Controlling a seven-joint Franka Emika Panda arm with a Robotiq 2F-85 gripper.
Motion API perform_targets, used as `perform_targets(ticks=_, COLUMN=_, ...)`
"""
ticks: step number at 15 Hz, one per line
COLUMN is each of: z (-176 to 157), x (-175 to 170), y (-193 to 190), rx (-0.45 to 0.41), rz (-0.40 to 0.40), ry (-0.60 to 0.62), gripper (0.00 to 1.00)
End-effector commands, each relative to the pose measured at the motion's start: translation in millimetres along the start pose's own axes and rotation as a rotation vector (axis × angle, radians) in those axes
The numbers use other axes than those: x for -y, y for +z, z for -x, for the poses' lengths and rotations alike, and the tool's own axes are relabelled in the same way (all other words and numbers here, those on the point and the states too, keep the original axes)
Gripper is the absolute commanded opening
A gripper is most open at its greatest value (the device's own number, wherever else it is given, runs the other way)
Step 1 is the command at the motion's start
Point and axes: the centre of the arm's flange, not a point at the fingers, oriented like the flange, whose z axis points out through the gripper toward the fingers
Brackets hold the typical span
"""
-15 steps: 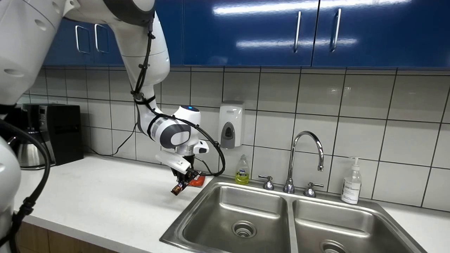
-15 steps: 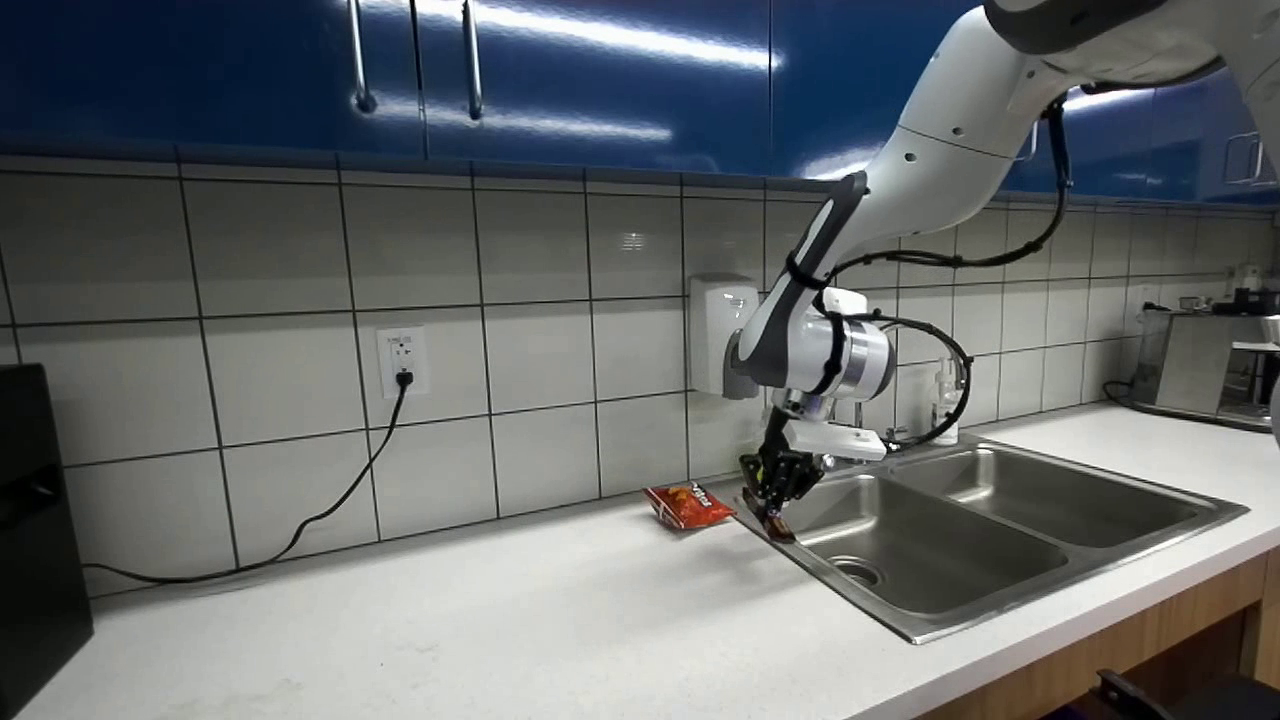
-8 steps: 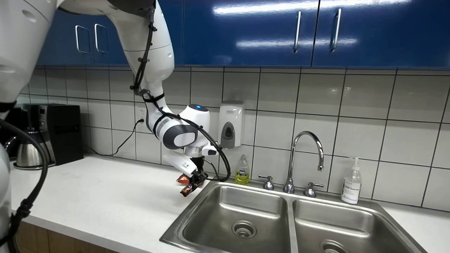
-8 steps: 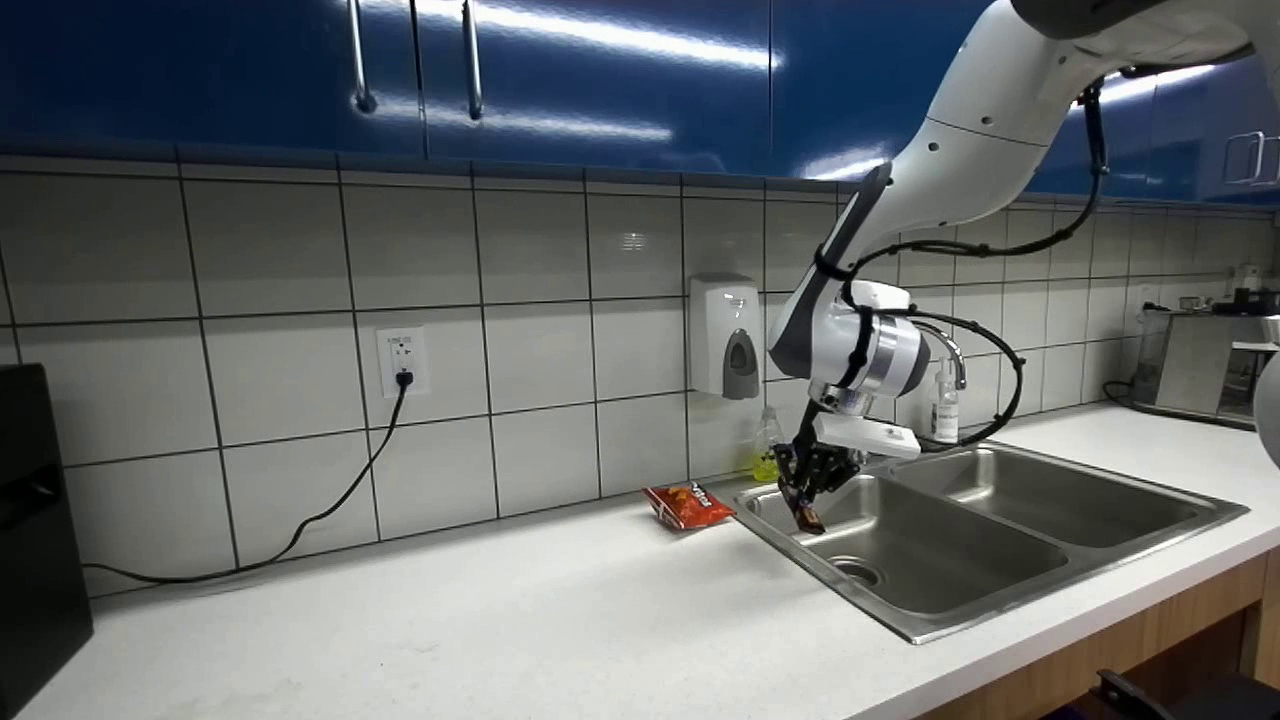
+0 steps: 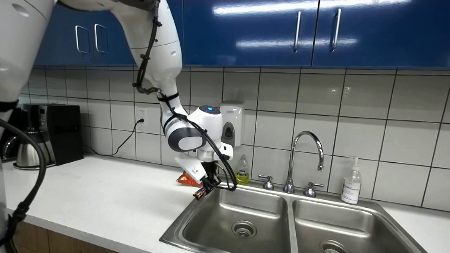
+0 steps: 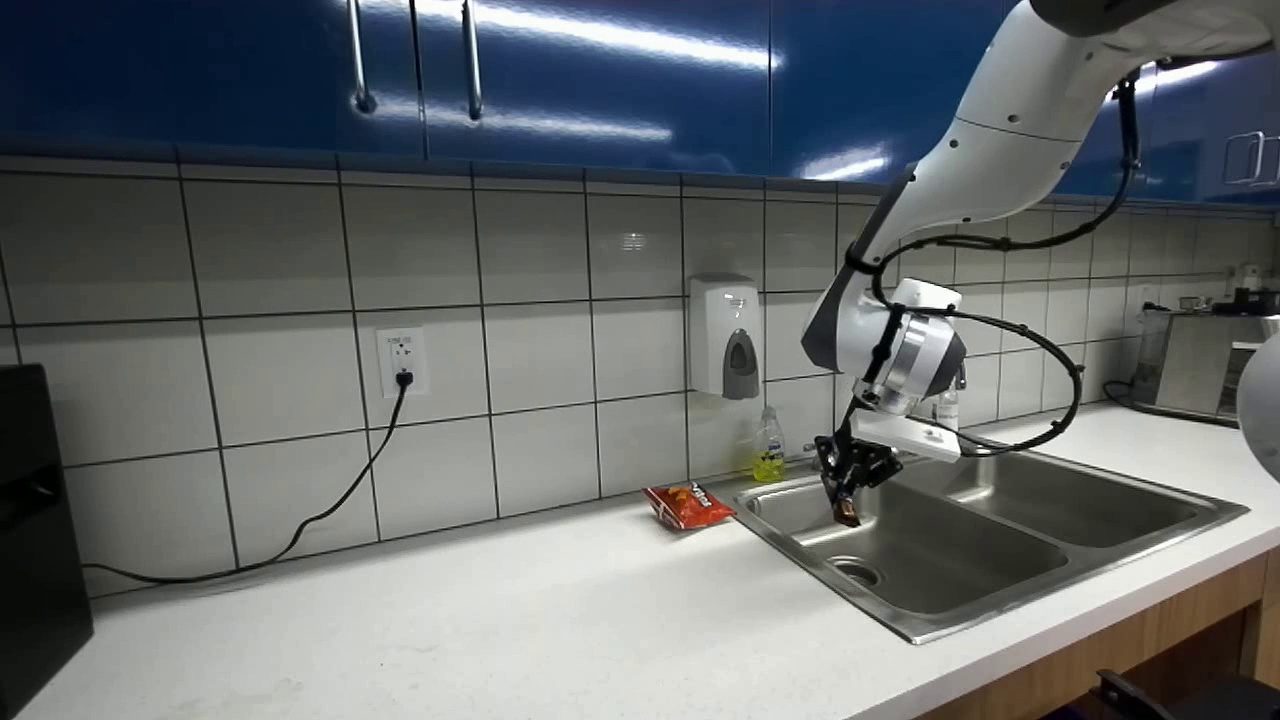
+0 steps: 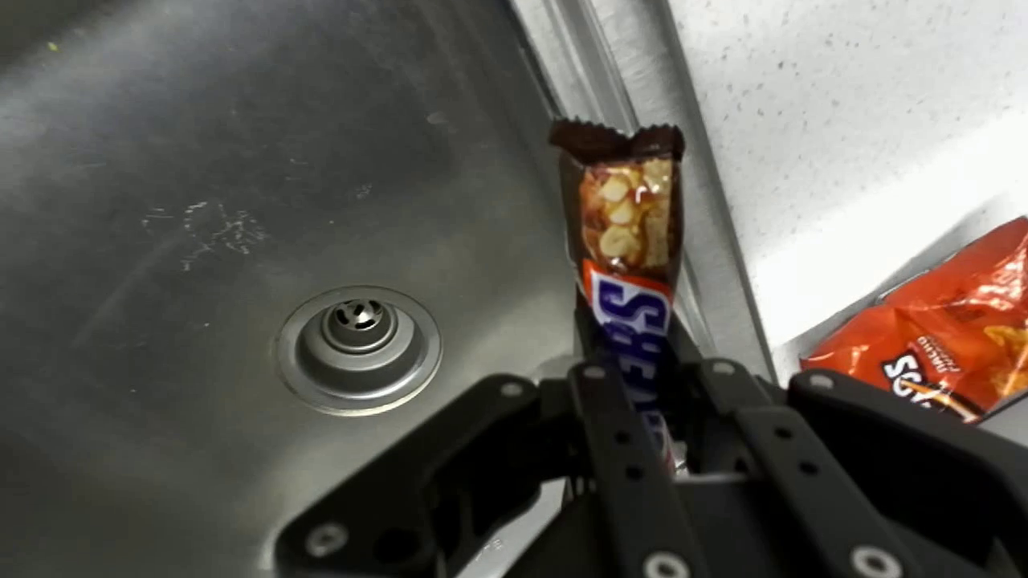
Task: Pick up the object from the counter and put it in the sink
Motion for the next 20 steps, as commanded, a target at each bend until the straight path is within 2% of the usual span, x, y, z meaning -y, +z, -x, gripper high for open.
perform_targets(ticks=1, z=2, x=-30, y=-6, rx=-0.046, rz=-0.005, ry=0.034, gripper=0.04)
perform_targets(ticks=7, z=0, x=-66, y=13, rx=-0.053, rz=0.014, ry=0.104, gripper=0.04)
perform_targets(ticks=20, z=-3, x=-104, y=110, rx=0.015, rz=0.038, ry=0.15, gripper=0.04)
